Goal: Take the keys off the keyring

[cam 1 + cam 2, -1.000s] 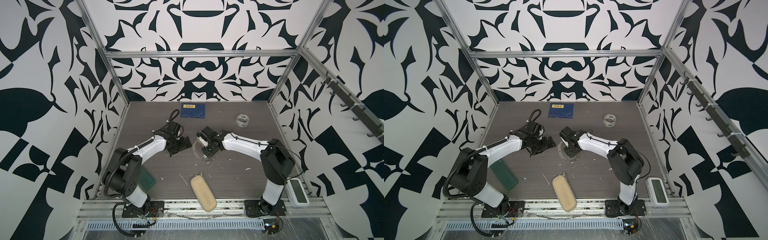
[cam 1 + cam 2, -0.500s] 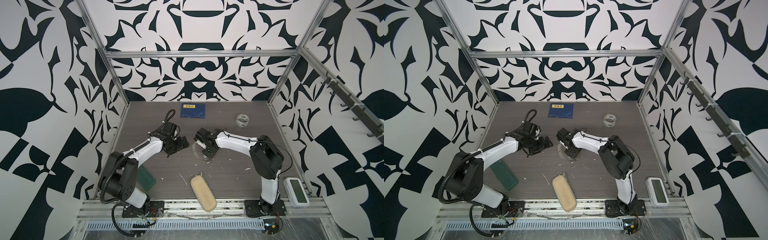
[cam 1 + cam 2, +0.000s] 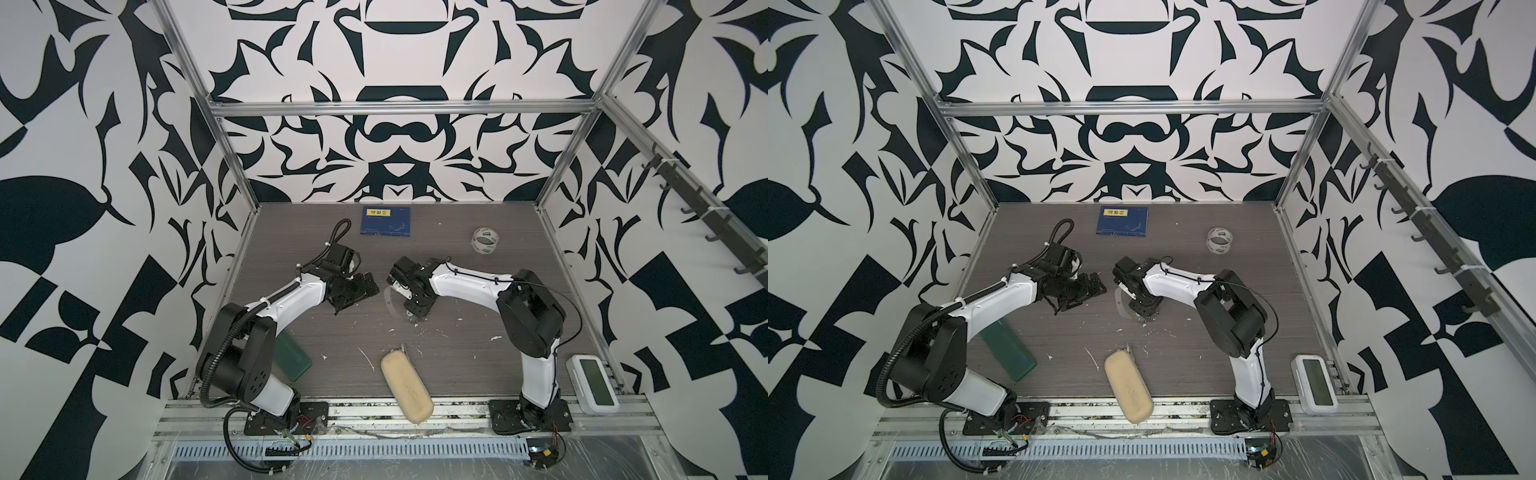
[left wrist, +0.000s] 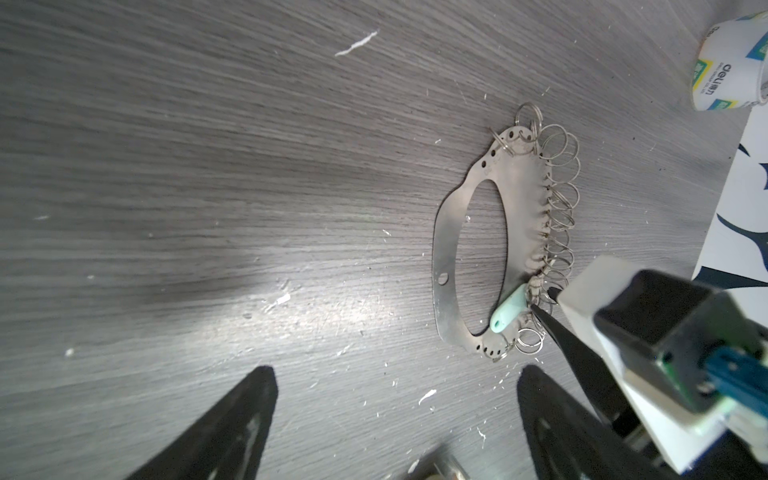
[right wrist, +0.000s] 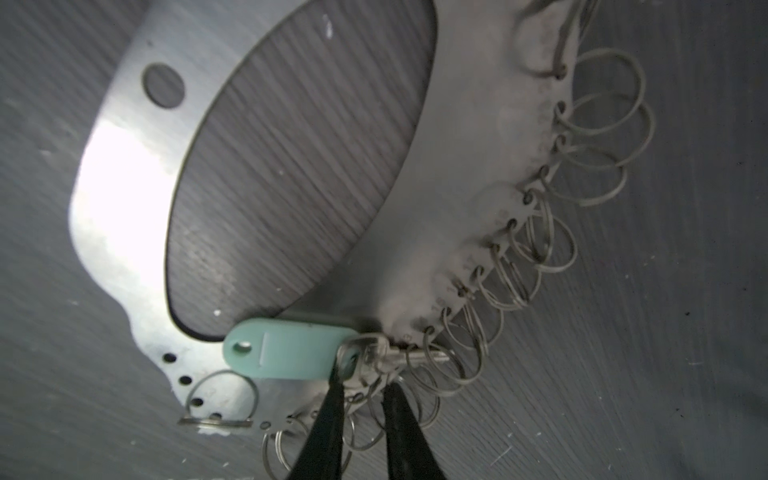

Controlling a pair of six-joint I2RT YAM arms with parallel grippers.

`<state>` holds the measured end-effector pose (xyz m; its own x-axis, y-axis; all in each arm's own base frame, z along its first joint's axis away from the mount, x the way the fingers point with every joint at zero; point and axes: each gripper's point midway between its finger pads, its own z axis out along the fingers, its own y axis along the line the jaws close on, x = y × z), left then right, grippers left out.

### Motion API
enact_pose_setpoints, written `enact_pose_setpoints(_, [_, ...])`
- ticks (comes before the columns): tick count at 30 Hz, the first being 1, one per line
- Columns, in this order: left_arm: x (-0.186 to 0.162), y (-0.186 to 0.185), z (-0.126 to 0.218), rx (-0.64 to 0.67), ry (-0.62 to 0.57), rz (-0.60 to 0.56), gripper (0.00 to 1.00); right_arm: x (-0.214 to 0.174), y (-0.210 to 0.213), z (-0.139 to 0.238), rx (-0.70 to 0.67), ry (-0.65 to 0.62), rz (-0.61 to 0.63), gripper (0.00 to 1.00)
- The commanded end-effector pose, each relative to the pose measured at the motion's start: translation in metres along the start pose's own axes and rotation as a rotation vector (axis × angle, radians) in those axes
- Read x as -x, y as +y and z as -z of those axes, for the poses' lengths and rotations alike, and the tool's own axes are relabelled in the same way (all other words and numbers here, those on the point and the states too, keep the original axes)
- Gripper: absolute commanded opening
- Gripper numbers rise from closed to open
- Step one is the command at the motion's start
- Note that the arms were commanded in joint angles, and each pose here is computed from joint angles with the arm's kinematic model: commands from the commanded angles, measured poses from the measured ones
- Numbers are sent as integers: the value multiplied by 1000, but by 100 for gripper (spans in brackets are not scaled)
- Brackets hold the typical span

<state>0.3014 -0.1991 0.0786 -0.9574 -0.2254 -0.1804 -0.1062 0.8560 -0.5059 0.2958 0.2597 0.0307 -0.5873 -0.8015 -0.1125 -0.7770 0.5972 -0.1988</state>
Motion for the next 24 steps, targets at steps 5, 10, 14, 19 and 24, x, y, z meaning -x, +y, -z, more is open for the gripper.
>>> enact_pose_setpoints(5, [-3, 2, 4, 4, 11, 14, 95, 8, 10, 14, 19, -32, 23, 24])
enact_pose_setpoints(10, [-4, 2, 5, 5, 10, 13, 95, 9, 9, 18, 1, -42, 27, 25])
enact_pose_setpoints(14, [-4, 3, 5, 8, 10, 15, 95, 6, 7, 14, -17, -34, 33, 24])
enact_pose_setpoints(19, [-4, 2, 4, 5, 14, 16, 95, 2, 0, 5, -71, -7, 42, 23])
enact_pose_setpoints(24, [-3, 2, 6, 7, 9, 15, 94, 6, -5, 4, -98, -19, 46, 20])
